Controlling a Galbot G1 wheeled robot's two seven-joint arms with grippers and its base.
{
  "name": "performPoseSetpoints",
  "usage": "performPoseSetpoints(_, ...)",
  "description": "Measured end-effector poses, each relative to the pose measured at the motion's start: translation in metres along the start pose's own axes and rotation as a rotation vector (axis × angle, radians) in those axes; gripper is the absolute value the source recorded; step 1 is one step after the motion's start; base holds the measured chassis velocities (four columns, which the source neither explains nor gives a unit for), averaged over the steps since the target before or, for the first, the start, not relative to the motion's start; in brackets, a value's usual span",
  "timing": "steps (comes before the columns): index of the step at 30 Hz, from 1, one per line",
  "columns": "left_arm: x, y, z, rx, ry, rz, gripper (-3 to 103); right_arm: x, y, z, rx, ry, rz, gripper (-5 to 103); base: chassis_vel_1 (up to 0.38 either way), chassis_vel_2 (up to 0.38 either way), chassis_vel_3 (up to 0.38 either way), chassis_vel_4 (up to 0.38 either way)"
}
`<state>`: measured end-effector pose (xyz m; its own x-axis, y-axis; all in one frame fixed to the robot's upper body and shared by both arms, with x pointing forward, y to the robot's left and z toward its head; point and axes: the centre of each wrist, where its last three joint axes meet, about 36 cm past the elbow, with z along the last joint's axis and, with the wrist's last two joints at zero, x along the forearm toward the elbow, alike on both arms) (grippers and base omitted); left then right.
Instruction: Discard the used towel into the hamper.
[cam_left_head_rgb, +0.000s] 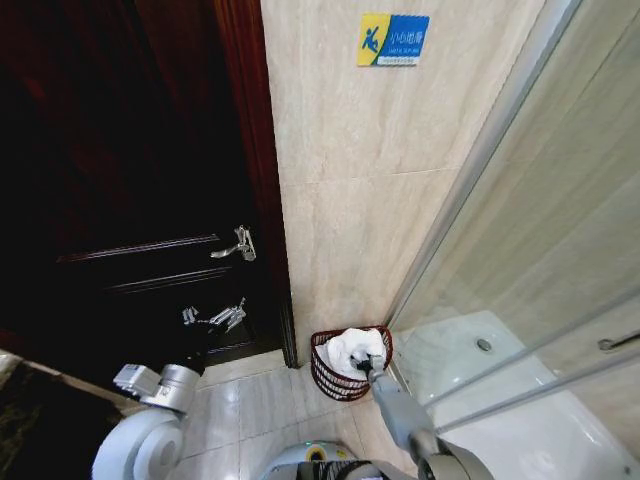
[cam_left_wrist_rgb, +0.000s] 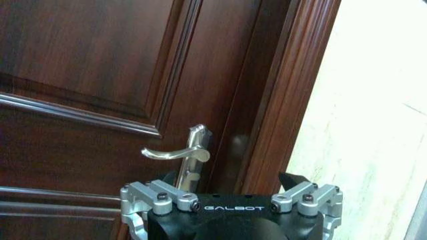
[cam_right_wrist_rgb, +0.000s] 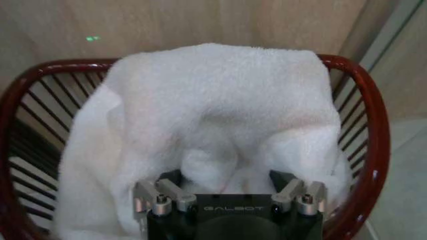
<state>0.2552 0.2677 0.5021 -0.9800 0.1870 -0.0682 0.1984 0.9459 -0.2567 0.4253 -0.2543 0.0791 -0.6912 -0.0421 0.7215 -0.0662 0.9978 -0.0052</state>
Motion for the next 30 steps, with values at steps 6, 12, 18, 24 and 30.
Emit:
performPoseSetpoints(6, 0.0, 0.0, 0.0, 0.0, 0.0, 0.0, 100, -0.001, 0.004, -0.003, -0.003, -0.013, -0.043, 100, 0.0, 0.0, 0.0, 0.0)
performPoseSetpoints(12, 0.0, 0.0, 0.0, 0.0, 0.0, 0.0, 100, -0.004, 0.033, -0.006, -0.083, -0.067, -0.264, 100, 0.0, 0.0, 0.0, 0.0)
performPoseSetpoints(18, 0.0, 0.0, 0.0, 0.0, 0.0, 0.0, 100, -0.007, 0.053, -0.015, -0.117, -0.107, -0.31, 100, 0.0, 0.0, 0.0, 0.0)
performPoseSetpoints(24, 0.0, 0.0, 0.0, 0.0, 0.0, 0.0, 100, -0.006, 0.022, -0.013, -0.01, -0.08, -0.117, 100, 0.0, 0.0, 0.0, 0.0)
performPoseSetpoints(30, 0.0, 0.0, 0.0, 0.0, 0.0, 0.0, 100, -0.001, -0.005, -0.006, 0.023, -0.055, -0.016, 100, 0.0, 0.0, 0.0, 0.0)
